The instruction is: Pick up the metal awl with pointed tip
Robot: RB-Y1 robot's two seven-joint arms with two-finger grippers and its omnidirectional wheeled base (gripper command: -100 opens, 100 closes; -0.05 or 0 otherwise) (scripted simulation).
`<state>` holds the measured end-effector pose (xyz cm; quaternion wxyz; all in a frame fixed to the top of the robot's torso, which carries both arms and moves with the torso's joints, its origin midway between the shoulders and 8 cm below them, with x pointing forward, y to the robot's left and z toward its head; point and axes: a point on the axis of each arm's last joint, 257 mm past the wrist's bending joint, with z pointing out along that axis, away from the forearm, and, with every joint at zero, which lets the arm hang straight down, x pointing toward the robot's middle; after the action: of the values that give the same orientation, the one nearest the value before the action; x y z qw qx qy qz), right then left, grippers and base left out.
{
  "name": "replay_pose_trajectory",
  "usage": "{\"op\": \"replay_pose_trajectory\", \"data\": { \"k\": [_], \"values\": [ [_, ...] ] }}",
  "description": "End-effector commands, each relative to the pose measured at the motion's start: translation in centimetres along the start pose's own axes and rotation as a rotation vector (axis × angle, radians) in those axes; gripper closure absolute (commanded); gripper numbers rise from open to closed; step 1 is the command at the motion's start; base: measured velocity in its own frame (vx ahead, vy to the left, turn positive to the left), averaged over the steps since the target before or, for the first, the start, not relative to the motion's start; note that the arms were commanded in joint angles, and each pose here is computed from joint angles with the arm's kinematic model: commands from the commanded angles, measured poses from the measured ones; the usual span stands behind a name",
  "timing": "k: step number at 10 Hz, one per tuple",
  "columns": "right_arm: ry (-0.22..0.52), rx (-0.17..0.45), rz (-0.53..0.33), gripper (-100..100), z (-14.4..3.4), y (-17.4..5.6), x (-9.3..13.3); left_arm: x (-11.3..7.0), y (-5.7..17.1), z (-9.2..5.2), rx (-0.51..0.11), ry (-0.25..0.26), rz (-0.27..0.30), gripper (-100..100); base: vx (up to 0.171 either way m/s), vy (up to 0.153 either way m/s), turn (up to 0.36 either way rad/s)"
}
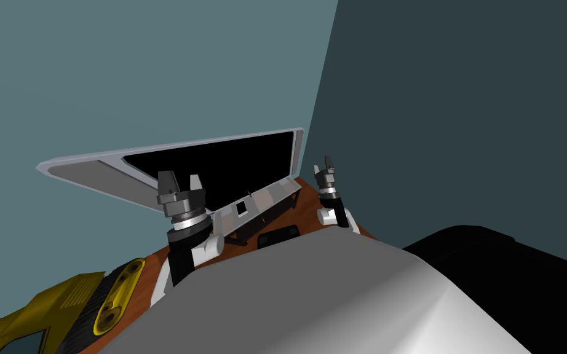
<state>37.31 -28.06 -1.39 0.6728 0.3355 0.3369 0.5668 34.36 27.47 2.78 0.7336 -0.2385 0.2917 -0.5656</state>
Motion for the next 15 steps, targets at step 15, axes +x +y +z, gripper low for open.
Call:
{"op": "replay_pose_trajectory", "data": {
  "k": [15],
  "values": [
    [0.000,0.000,0.000,0,0.0,0.0,0.0,8.8,17.8,-12.6,-0.428,0.503,0.096,-100,0.003,-0.008,-0.146]
  ]
}}
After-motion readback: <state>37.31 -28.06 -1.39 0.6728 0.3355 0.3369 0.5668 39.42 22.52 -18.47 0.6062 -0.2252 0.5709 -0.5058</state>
